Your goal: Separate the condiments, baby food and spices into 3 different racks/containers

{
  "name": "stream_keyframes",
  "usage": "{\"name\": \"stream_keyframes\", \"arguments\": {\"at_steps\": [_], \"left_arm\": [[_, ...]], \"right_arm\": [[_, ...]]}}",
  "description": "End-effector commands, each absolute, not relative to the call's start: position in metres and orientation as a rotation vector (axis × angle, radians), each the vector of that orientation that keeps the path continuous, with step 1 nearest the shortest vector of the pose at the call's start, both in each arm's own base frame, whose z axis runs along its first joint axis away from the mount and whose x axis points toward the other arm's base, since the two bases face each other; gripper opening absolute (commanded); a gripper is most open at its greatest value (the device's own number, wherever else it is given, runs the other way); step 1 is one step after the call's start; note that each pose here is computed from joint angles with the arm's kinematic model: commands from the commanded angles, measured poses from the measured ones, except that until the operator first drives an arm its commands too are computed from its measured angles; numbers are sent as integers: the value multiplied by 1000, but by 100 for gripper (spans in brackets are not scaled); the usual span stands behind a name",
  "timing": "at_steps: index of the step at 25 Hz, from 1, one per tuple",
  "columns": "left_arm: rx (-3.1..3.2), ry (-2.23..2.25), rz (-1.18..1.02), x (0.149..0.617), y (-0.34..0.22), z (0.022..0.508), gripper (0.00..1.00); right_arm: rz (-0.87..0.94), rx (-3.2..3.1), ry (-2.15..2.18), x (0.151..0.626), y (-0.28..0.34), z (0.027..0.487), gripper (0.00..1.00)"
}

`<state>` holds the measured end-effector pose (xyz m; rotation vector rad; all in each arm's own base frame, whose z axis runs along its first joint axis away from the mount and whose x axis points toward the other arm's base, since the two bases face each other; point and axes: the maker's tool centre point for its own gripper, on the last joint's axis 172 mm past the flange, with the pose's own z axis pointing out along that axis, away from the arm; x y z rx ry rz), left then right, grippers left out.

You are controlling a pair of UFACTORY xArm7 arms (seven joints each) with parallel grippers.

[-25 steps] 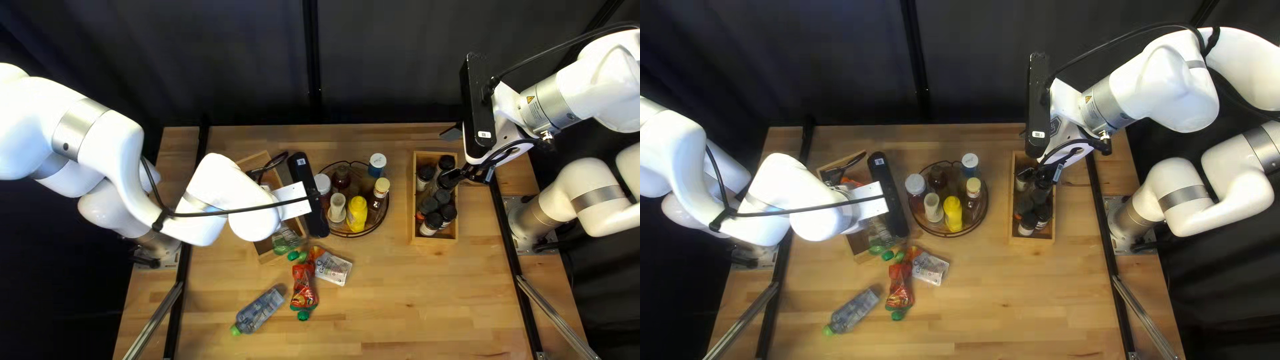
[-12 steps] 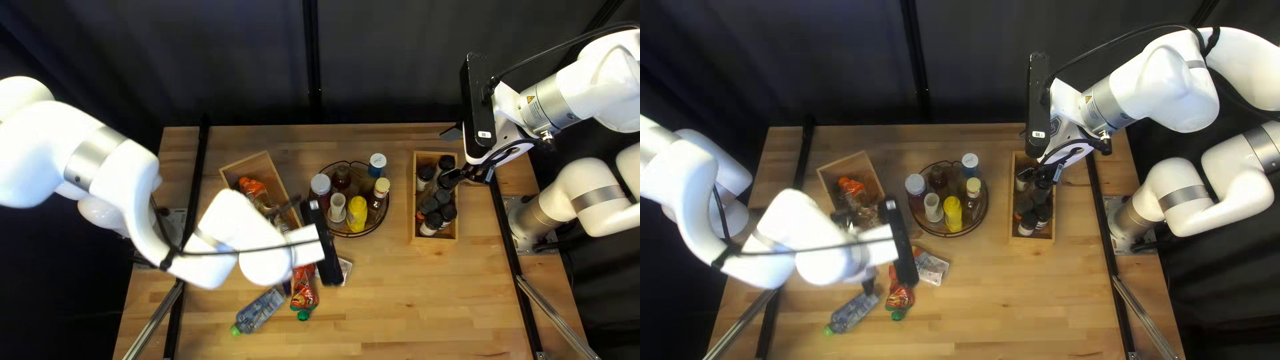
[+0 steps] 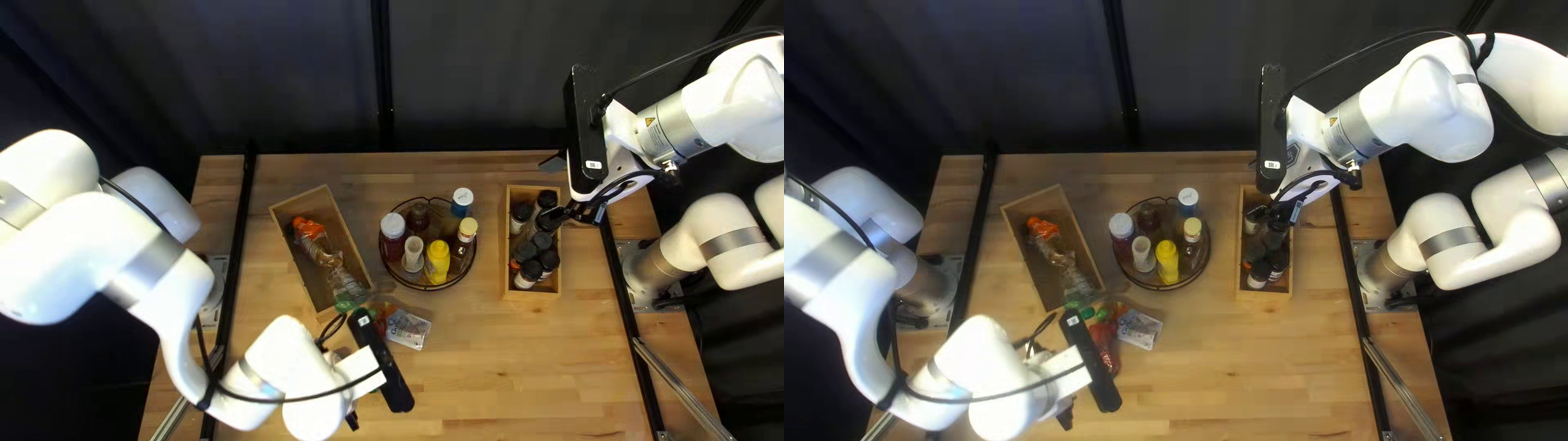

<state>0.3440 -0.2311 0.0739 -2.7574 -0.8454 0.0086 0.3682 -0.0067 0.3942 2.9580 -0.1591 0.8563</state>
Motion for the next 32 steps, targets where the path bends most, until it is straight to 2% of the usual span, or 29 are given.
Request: {"name": "stream_keyframes", "arguments": {"at_steps": [1, 11, 12, 13, 24, 29, 32], "left_arm": [[-2734, -908, 41, 340, -222, 53, 100], [-2741, -1003, 73, 326, -193, 11, 100], [-2744, -1008, 78, 325, -192, 10, 97], [-2748, -1011, 82, 325, -193, 10, 0], [-2767, -979, 108, 334, -202, 20, 0], [-2797, -903, 85, 353, -196, 83, 0], [-2817, -848, 59, 363, -163, 129, 0]], "right_arm": [[856, 2958, -159, 368, -7, 394, 100], [856, 2958, -159, 368, -7, 394, 100], [856, 2958, -159, 368, -7, 394, 100], [856, 2958, -159, 368, -7, 394, 100], [856, 2958, -159, 368, -7, 394, 100], [856, 2958, -159, 368, -7, 394, 100], [856, 2958, -159, 368, -7, 394, 100]]}}
